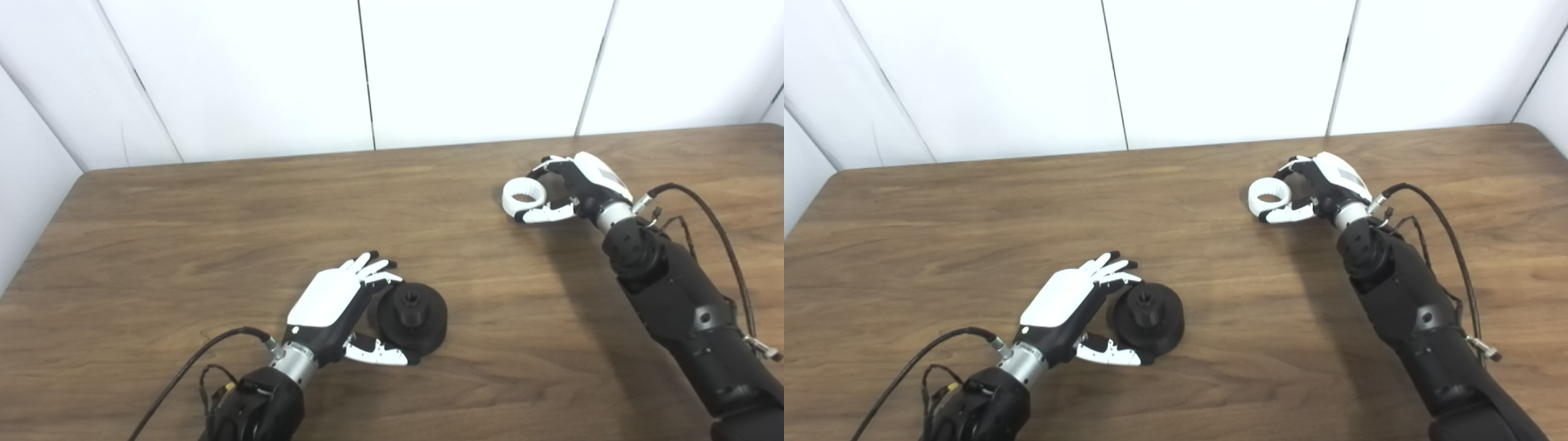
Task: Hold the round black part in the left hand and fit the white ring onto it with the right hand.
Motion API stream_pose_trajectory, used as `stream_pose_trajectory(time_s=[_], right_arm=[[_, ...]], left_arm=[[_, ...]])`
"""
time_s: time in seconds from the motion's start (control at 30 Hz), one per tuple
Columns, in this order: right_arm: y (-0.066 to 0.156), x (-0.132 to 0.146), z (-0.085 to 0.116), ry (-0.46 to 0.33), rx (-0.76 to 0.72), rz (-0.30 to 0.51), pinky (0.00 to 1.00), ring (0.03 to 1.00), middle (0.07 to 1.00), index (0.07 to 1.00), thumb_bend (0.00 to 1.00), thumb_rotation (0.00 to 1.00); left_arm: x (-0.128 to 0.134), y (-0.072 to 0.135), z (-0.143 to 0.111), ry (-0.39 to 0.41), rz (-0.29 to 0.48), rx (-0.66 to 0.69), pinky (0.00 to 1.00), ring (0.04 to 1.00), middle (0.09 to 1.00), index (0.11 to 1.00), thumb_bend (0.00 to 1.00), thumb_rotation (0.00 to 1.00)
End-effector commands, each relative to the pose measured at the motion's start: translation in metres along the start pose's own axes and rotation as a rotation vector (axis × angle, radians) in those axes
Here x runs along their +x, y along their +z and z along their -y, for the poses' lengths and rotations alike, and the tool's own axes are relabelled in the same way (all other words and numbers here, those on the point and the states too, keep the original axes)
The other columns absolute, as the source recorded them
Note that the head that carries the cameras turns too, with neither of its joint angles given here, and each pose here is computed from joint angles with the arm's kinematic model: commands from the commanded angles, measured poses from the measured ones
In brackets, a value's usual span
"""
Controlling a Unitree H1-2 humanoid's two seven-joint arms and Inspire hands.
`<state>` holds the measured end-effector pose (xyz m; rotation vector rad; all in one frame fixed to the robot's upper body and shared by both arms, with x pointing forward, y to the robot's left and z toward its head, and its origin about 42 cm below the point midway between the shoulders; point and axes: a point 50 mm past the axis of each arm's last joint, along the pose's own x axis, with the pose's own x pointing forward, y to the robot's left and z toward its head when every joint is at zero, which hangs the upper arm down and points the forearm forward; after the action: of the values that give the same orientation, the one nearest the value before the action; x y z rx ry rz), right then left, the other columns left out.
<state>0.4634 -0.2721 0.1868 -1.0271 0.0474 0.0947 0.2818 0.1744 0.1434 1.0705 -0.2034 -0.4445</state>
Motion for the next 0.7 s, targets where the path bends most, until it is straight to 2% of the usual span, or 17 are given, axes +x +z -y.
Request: stream_pose_trajectory(time_s=[0.0, 0.43, 0.67], right_arm=[[0.0206, 0.0093, 0.0217, -0.055, 0.004, 0.083, 0.87, 0.967, 0.917, 0.694, 0.73, 0.31], [0.0172, 0.0089, 0.0214, -0.063, 0.017, 0.088, 0.85, 0.966, 0.914, 0.683, 0.73, 0.31], [0.0175, 0.0081, 0.0221, -0.072, 0.024, 0.089, 0.85, 0.961, 0.910, 0.661, 0.73, 0.26]], left_arm=[[-0.0012, -0.0021, 0.0005, -0.016, -0.003, 0.021, 0.96, 0.985, 0.915, 0.690, 0.80, 0.41], [-0.0016, -0.0025, 0.0016, -0.011, -0.003, 0.013, 0.96, 0.986, 0.914, 0.683, 0.80, 0.40], [-0.0018, -0.0017, 0.0011, -0.009, -0.005, 0.012, 0.96, 0.985, 0.914, 0.684, 0.80, 0.40]])
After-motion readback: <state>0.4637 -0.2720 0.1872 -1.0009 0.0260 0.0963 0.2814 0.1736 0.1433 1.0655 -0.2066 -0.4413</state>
